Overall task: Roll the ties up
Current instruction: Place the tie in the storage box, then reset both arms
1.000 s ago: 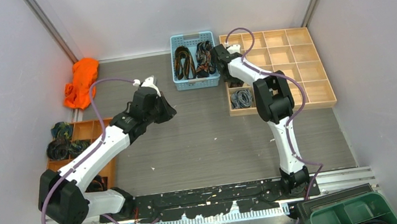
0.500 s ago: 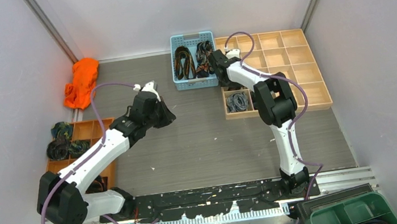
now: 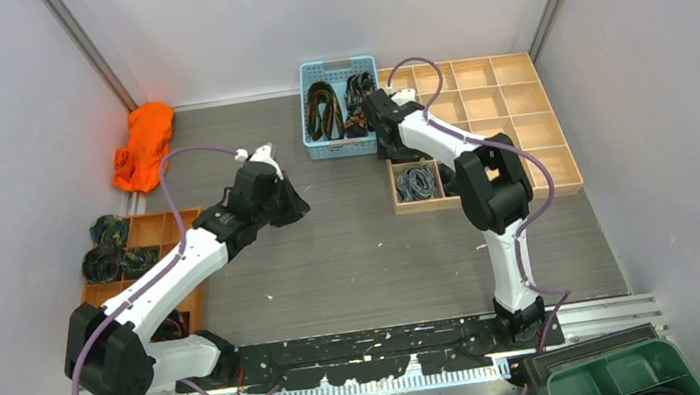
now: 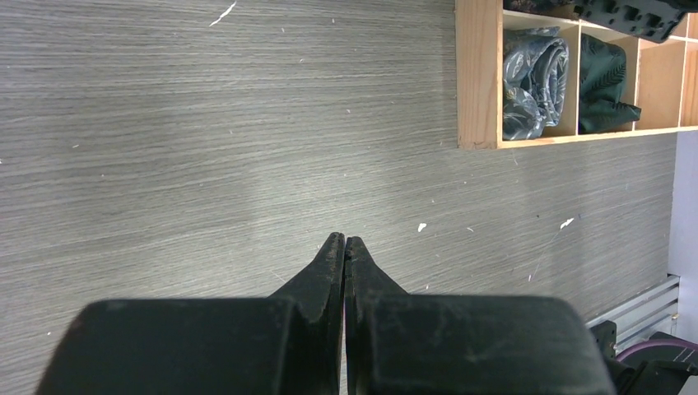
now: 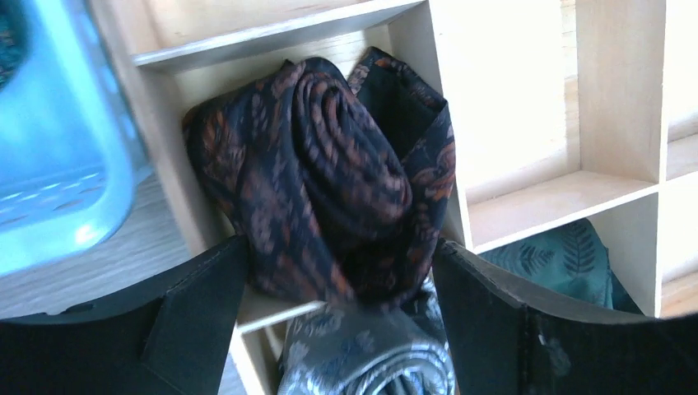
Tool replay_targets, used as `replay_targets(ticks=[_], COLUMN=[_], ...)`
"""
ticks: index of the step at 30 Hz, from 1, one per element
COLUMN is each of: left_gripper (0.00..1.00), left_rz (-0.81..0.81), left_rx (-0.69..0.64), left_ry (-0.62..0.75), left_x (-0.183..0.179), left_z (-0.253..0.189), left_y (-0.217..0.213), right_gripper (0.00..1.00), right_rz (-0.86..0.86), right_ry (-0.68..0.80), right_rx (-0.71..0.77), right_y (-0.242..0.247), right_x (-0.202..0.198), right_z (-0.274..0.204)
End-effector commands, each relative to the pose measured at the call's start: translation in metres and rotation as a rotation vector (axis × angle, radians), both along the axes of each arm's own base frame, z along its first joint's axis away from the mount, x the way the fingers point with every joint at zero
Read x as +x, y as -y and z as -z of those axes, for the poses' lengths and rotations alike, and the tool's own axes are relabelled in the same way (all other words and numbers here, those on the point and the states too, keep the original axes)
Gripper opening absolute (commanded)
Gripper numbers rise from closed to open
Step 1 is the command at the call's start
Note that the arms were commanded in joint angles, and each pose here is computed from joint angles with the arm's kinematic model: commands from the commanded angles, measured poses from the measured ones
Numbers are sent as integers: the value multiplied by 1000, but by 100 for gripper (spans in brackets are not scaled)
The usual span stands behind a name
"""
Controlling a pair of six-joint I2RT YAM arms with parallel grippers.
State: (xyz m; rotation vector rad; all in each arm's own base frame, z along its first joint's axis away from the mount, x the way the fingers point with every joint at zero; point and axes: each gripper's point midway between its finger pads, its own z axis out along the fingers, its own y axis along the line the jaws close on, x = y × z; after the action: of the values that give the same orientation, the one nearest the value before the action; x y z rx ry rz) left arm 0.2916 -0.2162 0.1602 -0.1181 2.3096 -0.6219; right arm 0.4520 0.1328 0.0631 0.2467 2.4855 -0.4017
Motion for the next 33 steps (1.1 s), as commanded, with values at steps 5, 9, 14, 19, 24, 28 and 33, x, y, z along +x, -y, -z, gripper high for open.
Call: replay_targets(ticks=[5,9,14,19,24,28,33], left_gripper=[0,0,0,0,0,0,0], left_rz=[-11,-13,-8,-13,-19,-24,-29], left_rx=[-20,-10,-22,-24,-27,-30,-24], left_ry=[50,41,35,42,32,34,34], left_x=[11,13,11,8,6,4,3], left_z=[-24,-24,-25,-27,-24,-23,-24], left_y=[3,3,4,2,1,-1,-3], right_gripper=[88,88,88,88,88,88,88], right_rz=[-48,-50,-50,-46,-53,-51,-53], right_ry=[157,195,298,357,422,433,426], right_rx=[59,56,125,174,213,220,217], right_y=[-8,-4,-3,1,5,7,9], right_x=[1,0,-10,-22,-34,-39,-43], right_z=[-84,-105,-140,-169,-189,-191,-186])
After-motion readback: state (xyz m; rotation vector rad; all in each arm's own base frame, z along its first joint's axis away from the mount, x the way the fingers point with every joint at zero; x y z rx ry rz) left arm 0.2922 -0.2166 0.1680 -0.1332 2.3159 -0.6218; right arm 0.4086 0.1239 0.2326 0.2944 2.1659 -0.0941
